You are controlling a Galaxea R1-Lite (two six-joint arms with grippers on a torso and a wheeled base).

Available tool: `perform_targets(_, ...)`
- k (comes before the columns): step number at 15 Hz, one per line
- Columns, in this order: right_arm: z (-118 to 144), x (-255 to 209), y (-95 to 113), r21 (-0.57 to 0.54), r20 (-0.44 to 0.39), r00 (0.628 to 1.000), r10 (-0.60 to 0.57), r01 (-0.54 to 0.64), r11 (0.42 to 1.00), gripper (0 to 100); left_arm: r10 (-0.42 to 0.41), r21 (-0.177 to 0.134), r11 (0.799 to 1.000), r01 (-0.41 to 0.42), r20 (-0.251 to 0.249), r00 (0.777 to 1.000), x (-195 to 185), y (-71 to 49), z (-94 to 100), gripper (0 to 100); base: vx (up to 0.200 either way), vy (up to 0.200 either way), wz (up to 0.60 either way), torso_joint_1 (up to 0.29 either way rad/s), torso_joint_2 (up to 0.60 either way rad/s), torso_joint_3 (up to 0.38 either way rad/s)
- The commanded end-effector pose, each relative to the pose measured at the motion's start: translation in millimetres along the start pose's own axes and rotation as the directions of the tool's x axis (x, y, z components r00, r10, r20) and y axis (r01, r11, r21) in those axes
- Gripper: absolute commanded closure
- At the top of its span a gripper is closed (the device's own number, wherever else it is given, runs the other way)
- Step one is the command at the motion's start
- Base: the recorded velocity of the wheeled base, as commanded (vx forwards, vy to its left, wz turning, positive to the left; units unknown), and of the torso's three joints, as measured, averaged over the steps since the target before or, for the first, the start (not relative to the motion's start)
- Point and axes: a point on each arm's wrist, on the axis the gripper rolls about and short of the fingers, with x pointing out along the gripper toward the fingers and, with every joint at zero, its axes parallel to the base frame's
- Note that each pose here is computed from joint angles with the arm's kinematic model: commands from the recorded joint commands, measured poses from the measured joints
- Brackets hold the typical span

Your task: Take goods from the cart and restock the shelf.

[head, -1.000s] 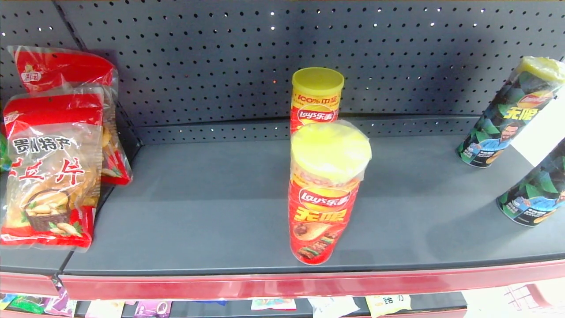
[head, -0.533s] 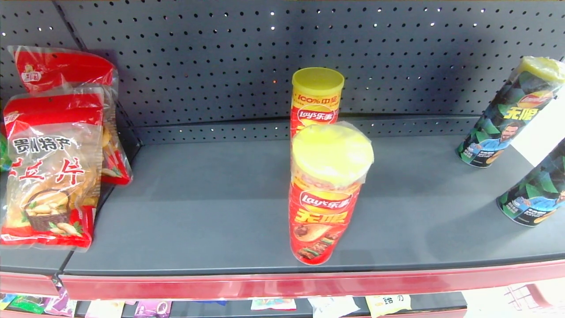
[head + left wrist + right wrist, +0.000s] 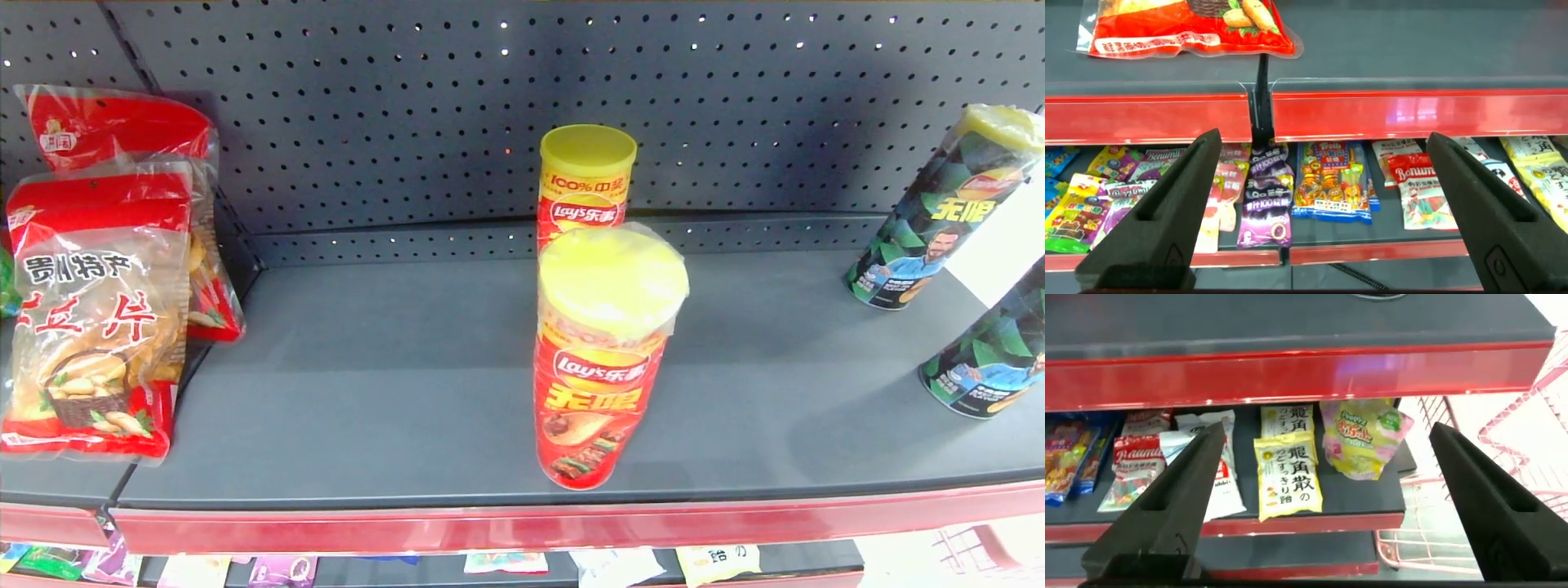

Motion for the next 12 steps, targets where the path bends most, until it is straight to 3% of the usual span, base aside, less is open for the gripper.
perform_targets(1, -0.3, -1.1, 0.1, 0.003, 0.015, 1.000, -0.003, 0.003, 1.000, 0, 0.000, -0.001, 1.000, 0.000, -0.001, 1.000, 0.1, 0.0, 0.0, 0, 0.000, 0.000, 0.00, 0.000, 0.00, 0.000)
perform_targets(12, -0.6, -1.1, 0.1, 0.003, 0.012, 1.000, -0.001, 0.001, 1.000, 0, 0.000, -0.001, 1.000, 0.000, -0.001, 1.000, 0.1, 0.0, 0.0, 0, 0.000, 0.000, 0.00, 0.000, 0.00, 0.000)
